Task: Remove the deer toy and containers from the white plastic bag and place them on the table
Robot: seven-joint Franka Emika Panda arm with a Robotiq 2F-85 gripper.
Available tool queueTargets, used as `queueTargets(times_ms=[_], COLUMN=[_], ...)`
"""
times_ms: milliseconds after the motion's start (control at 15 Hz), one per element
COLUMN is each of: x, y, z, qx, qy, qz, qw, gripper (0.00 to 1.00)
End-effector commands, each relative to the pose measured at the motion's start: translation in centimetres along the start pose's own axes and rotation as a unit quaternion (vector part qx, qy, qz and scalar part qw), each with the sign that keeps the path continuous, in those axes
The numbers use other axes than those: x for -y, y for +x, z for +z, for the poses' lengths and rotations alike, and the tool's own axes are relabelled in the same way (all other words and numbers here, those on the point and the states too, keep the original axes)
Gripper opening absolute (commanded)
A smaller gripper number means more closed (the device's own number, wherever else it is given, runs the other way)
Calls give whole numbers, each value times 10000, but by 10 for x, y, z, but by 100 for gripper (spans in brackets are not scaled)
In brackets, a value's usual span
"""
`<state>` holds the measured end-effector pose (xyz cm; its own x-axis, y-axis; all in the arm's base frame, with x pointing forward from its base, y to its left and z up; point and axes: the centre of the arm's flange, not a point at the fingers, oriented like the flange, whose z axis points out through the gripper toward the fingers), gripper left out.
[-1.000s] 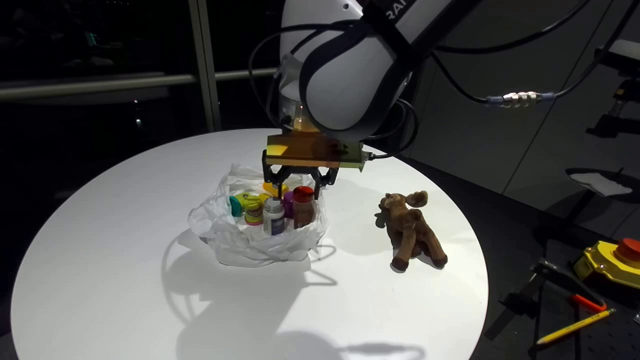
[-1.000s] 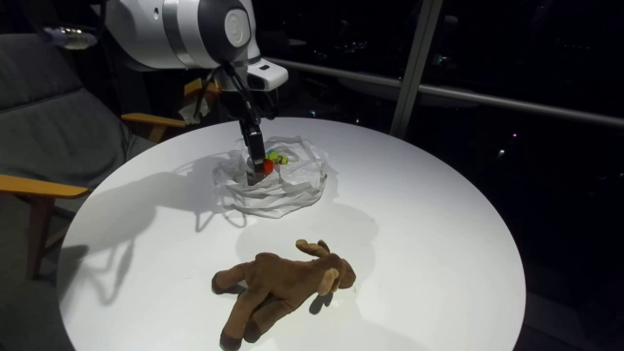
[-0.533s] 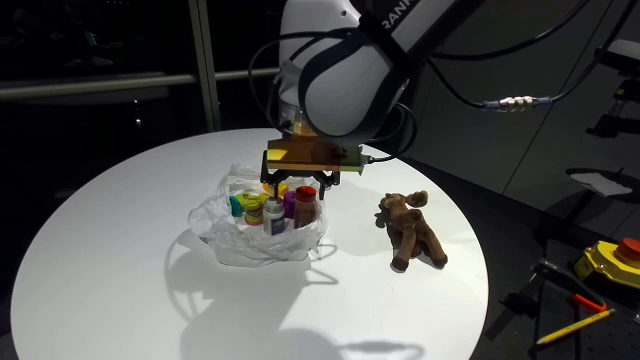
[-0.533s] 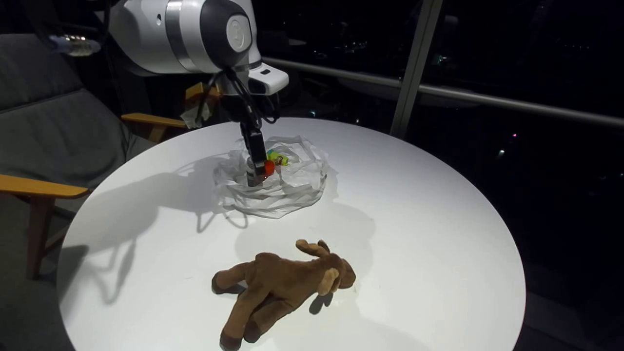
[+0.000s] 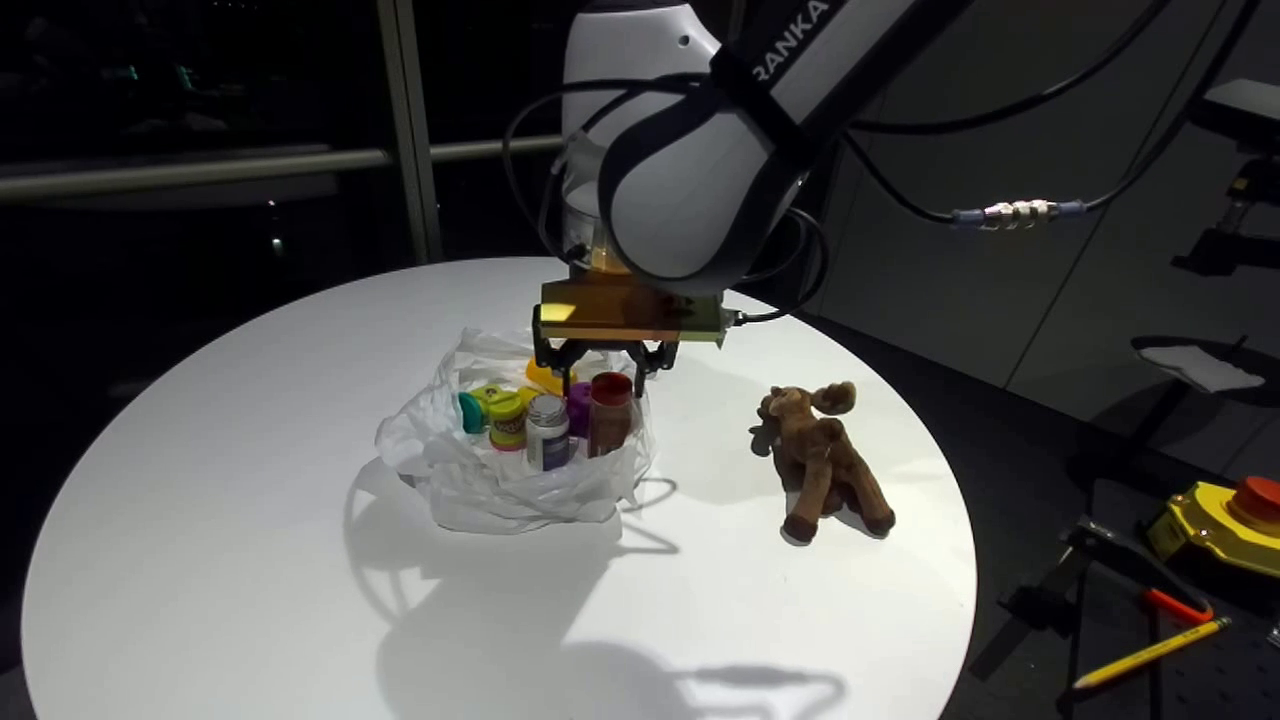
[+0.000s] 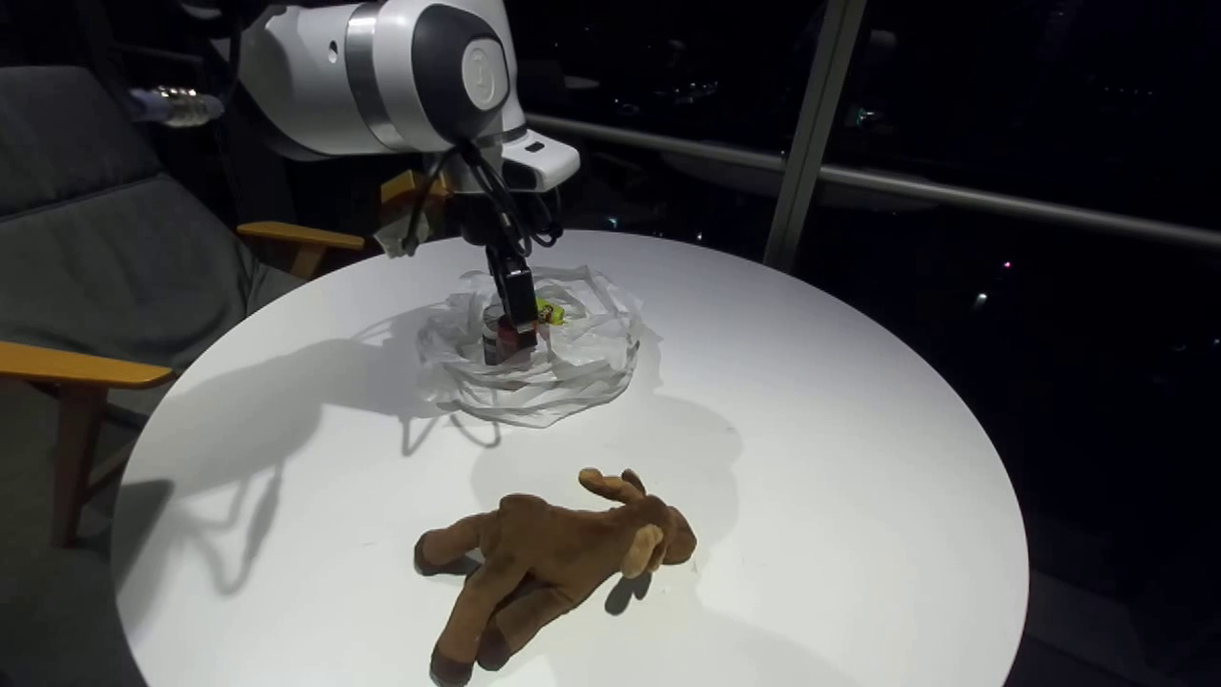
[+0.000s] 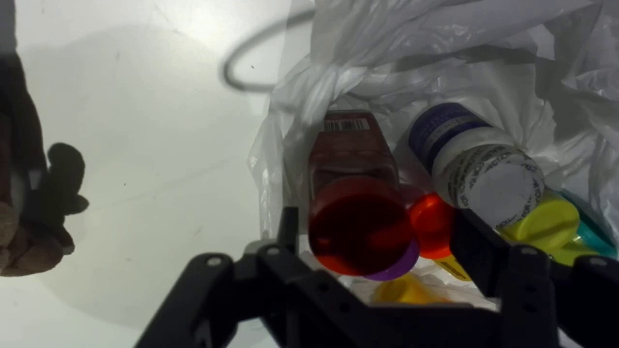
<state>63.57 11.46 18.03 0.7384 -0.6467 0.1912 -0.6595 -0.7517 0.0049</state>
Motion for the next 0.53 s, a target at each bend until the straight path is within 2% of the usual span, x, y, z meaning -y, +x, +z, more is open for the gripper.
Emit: queueTargets(times_ms=[0,200,467], x=[5,-3,-18], y=[7,10,15], z=[-7,-10,-19], qx=[-178,-128,-17], qy=[72,69,57], qz=[2,35,79], qw=[9998,9999,10000], gripper=[49,27,24])
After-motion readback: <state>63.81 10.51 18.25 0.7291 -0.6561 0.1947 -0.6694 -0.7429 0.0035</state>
